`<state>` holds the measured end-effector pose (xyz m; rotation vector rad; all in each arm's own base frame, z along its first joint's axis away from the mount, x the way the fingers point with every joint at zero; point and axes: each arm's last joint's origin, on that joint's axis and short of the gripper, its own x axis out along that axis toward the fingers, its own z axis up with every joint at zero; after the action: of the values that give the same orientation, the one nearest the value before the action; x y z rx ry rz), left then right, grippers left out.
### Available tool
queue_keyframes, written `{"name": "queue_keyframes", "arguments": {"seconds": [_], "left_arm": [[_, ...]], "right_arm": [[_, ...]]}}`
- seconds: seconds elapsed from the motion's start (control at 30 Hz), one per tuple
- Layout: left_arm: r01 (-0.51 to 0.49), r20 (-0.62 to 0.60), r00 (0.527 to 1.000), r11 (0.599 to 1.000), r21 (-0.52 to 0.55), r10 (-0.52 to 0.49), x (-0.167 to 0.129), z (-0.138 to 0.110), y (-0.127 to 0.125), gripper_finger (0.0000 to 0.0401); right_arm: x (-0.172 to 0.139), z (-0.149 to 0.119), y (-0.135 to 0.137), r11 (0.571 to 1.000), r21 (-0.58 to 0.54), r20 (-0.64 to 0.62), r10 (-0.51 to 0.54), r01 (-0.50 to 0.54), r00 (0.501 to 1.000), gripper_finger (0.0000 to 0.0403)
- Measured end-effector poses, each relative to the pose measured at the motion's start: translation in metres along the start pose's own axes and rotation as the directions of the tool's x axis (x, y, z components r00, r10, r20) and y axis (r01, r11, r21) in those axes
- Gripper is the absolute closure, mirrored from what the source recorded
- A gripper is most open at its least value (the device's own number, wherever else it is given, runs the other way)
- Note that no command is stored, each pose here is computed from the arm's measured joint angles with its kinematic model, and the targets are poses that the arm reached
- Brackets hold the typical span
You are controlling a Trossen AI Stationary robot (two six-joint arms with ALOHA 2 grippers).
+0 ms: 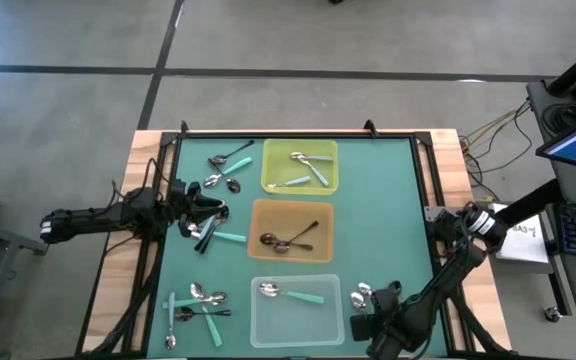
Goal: Sort silverware by color (type)
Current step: Put the black spoon into the orange bin
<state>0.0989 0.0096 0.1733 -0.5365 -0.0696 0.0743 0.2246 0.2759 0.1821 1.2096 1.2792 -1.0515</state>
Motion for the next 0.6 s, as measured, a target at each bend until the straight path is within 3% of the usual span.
{"name": "queue_keyframes", "arguments": {"seconds": [0.17, 0.6], "left_arm": [[0.000, 0.000, 1.000, 1.000, 0.000, 0.000, 0.000, 0.000, 0.000, 0.0290], [0.000, 0.000, 1.000, 1.000, 0.000, 0.000, 0.000, 0.000, 0.000, 0.0290]], "right_arm": [[0.005, 0.003, -0.008, 0.996, 0.018, -0.006, -0.087, 0.087, 0.996, 0.0312], [0.012, 0.009, -0.006, 0.996, 0.037, 0.012, -0.087, 0.086, 0.996, 0.0312]]}}
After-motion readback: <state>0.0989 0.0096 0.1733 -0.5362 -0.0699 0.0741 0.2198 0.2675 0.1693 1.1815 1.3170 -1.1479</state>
